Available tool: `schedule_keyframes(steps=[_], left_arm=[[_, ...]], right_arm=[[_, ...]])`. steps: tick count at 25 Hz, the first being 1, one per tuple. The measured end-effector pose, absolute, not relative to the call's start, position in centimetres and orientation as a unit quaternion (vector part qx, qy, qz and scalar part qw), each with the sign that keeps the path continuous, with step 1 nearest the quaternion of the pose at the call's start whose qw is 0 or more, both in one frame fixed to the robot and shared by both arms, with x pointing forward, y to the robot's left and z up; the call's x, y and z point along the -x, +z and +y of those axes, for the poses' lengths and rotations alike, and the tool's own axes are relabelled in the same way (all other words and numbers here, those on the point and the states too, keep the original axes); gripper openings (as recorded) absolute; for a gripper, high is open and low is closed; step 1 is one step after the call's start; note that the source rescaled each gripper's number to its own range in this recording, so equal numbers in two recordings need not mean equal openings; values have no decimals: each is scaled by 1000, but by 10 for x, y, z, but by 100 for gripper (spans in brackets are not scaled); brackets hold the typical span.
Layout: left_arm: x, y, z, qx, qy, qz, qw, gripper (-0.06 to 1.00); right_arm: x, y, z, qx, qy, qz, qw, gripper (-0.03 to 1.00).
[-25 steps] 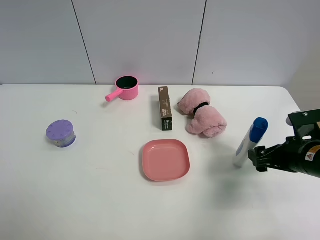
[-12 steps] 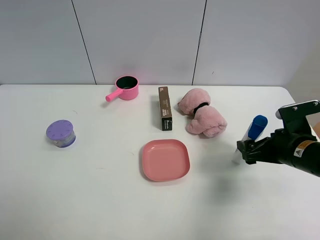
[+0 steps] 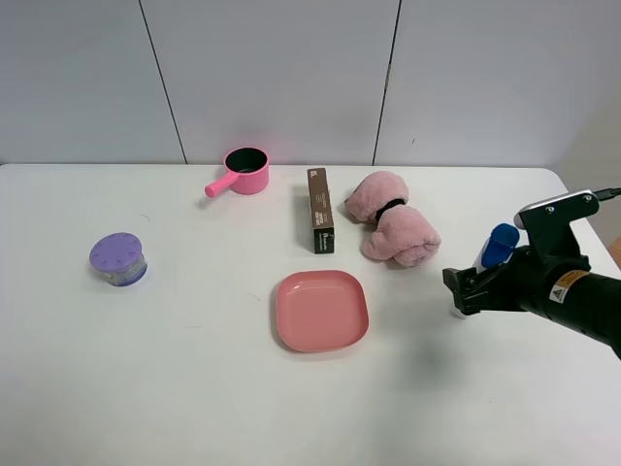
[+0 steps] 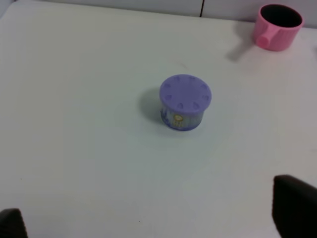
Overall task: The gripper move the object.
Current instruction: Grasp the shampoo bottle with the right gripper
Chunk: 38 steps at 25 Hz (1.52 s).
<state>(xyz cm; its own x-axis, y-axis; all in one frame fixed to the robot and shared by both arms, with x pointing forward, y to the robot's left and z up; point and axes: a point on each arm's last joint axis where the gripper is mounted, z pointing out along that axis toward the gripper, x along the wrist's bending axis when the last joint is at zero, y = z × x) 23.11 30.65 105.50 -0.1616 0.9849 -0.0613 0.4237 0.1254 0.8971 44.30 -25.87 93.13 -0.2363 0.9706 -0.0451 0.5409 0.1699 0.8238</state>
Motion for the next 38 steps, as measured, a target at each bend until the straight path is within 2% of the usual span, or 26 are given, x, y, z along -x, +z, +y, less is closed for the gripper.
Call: schedule_keyframes(steps=[9,29,32,34,38], left_arm=[[-231,1055,306,-536,387,657,363,100],[-231,1055,306,-536,387,657,363,100],[-231,1055,306,-536,387,657,363,100],[-231,1055,306,-536,387,657,363,100],[-231,1055,306,-536,387,657,363,100]], right_arm=[[-448,933,-272,-589,334,648,348,100],[-445,929,-273,-601,318,654,333,98],[-445,929,-272,-602,316,655,329,84],[-444,928,-272,-603,313,659,324,67],[-443,927,-271,-603,311,661,320,40]])
